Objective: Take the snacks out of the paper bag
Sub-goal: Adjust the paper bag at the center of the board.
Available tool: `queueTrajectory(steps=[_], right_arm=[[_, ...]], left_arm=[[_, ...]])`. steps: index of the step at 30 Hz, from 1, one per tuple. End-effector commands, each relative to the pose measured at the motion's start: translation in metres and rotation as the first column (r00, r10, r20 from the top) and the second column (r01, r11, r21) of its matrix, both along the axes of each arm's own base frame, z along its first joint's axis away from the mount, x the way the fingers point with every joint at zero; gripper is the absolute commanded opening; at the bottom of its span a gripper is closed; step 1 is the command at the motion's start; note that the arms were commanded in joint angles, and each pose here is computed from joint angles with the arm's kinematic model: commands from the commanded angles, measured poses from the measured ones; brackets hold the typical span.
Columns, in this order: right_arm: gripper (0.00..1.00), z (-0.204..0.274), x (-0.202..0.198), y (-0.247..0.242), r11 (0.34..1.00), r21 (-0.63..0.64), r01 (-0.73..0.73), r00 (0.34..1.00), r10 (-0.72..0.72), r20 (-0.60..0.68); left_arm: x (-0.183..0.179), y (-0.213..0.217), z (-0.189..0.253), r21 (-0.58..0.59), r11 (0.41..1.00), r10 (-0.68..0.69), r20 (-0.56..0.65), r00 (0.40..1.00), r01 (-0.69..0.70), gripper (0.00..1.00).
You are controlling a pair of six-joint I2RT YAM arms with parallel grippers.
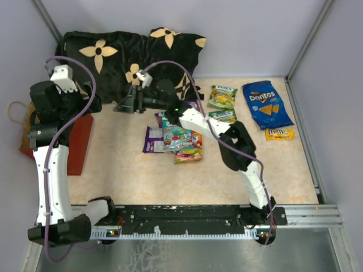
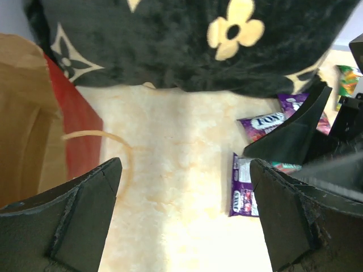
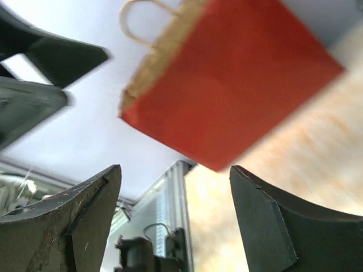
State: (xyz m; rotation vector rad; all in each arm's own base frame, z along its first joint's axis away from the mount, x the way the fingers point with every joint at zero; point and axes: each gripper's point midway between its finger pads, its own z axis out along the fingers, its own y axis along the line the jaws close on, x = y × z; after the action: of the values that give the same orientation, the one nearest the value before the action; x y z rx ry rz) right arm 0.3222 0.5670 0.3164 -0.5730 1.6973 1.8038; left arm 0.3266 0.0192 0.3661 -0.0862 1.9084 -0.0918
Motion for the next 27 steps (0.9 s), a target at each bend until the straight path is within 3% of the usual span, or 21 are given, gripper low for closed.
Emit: queueTrajectory(steps=[1,3,7,10,14,19,27], right_arm=[[0.79,0.072,0.036,-0.104,0.970,0.152,0.190,0.969,-0.210,0.132],[0.81,0.059,0.041,-0.136,0.958,0.108,0.267,0.949,-0.281,0.143],[0.84,0.031,0.041,-0.179,0.925,-0.007,0.381,0.910,-0.374,0.180],[0.85,0.024,0.027,-0.195,0.918,-0.032,0.395,0.902,-0.381,0.202],[0.86,0.000,0.016,-0.200,0.922,-0.071,0.381,0.914,-0.363,0.183],[0.86,-0.017,0.007,-0.200,0.935,-0.082,0.346,0.931,-0.331,0.153],[0.86,-0.025,-0.002,-0.199,0.948,-0.078,0.309,0.946,-0.297,0.130]], left_arm=[[-0.003,-0.030,0.014,-0.025,0.991,-0.126,0.078,0.989,0.129,1.00],[0.000,-0.039,0.003,-0.013,0.990,-0.140,0.053,0.989,0.141,1.00],[0.008,-0.021,-0.031,0.136,0.987,0.086,-0.016,0.996,-0.083,1.00],[0.006,0.012,-0.037,0.236,0.938,0.261,0.001,0.965,-0.254,1.00],[0.005,0.040,-0.025,0.330,0.866,0.381,0.051,0.923,-0.376,1.00],[0.016,0.043,-0.010,0.303,0.885,0.350,0.069,0.934,-0.354,1.00],[0.025,0.075,-0.020,0.230,0.917,0.340,-0.029,0.940,-0.325,0.95]])
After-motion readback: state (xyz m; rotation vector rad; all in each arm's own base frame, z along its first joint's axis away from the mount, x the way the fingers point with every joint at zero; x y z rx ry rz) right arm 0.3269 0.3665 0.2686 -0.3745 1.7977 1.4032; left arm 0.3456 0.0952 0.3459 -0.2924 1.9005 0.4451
